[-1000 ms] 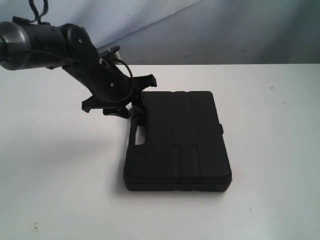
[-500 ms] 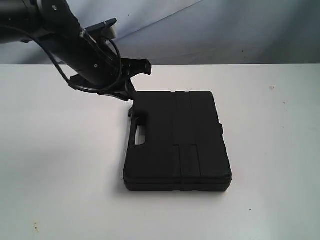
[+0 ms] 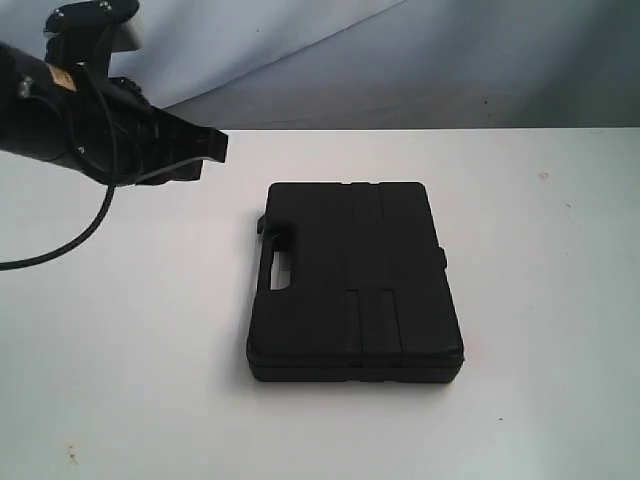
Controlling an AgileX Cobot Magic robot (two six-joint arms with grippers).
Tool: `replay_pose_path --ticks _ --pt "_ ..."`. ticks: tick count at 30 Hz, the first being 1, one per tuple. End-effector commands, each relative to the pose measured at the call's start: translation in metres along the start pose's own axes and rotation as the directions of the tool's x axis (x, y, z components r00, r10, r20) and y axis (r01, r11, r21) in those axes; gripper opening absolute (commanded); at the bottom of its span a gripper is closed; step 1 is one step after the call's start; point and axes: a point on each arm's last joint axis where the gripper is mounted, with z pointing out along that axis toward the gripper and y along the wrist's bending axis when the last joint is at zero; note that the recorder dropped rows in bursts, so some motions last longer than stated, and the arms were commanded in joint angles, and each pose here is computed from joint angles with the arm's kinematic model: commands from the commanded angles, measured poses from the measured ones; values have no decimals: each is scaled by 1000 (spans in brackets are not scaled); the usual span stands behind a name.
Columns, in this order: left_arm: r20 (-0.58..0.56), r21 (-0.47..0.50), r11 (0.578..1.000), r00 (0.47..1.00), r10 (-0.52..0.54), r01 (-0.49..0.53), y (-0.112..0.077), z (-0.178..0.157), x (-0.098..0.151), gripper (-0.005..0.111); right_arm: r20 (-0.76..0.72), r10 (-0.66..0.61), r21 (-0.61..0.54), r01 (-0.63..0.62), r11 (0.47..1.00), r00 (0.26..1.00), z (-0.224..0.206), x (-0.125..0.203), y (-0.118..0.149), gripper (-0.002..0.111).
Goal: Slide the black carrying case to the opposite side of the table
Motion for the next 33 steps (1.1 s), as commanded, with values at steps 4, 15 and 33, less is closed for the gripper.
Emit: replay_pose_path --ticks 4,15,33 --pt "100 -6 1000 995 31 -31 4 -27 30 0 8 -7 0 7 1000 1000 0 0 0 0" --pt "433 -54 997 899 73 -54 21 -68 92 0 8 -7 0 7 1000 1000 0 0 0 0" --pt "644 -259 960 759 90 106 67 -113 177 0 8 -7 0 7 1000 1000 0 0 0 0"
